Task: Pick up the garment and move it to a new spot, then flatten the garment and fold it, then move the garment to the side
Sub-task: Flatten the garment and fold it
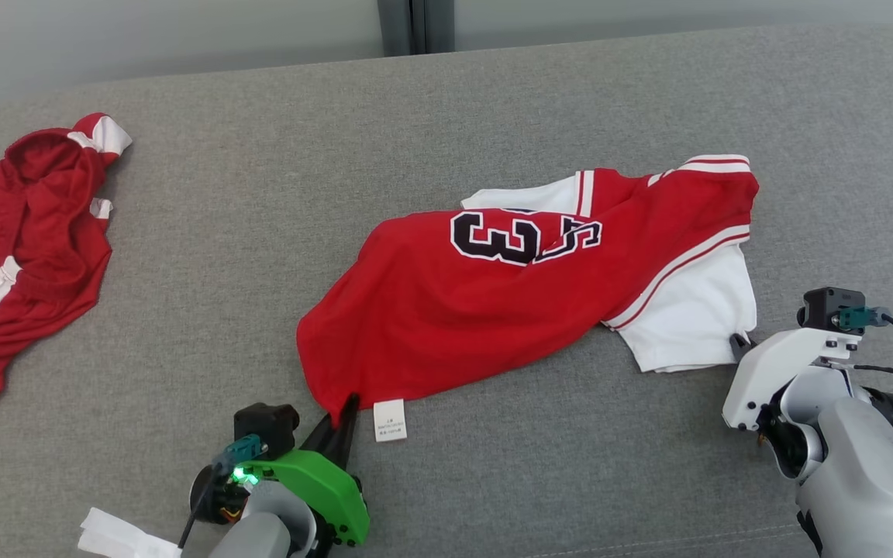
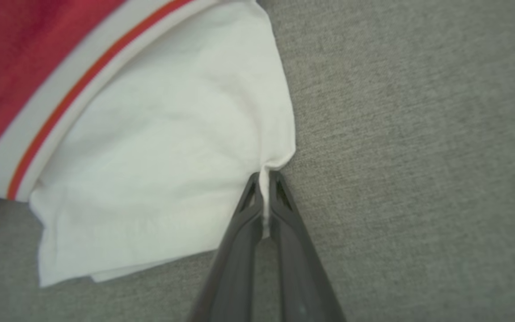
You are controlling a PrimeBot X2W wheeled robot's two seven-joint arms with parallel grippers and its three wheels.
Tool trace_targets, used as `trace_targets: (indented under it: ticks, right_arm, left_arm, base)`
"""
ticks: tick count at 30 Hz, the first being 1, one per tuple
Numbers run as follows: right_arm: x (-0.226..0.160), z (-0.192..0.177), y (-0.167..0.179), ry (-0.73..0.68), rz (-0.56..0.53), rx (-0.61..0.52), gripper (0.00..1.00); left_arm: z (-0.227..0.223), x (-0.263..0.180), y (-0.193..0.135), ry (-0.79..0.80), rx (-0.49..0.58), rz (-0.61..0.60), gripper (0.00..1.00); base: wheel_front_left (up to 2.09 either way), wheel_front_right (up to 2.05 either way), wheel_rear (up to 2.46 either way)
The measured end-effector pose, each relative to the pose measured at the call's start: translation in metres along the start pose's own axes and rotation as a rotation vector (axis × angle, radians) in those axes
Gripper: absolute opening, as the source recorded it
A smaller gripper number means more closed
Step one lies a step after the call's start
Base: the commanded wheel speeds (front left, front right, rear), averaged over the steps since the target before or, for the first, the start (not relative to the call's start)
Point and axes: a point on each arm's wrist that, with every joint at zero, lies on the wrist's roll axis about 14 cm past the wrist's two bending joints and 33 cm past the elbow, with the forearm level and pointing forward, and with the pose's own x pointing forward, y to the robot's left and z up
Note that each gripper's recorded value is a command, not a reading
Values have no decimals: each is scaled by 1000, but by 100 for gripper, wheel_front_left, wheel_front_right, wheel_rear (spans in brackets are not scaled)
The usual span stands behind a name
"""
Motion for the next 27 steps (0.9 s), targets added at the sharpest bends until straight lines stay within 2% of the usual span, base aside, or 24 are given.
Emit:
trace_targets:
  ticks: [5,15,19,27]
  right_arm:
    - [-2,21,4,-102,22,6,0]
    - [-42,109,18,-478,105,-7,0]
    - [-73,147,27,-628,146,1,0]
    - [-142,210,51,-850,215,-75,0]
  left_arm:
    - [19,2,6,-59,-18,12,0]
    - [118,-19,-10,-400,-73,-50,0]
    - [150,-32,-29,-509,-83,-117,0]
    - [216,-46,-81,-613,-103,-324,0]
  base:
    - [0,0,0]
    - [0,0,0]
    - [0,0,0]
    - [0,0,0]
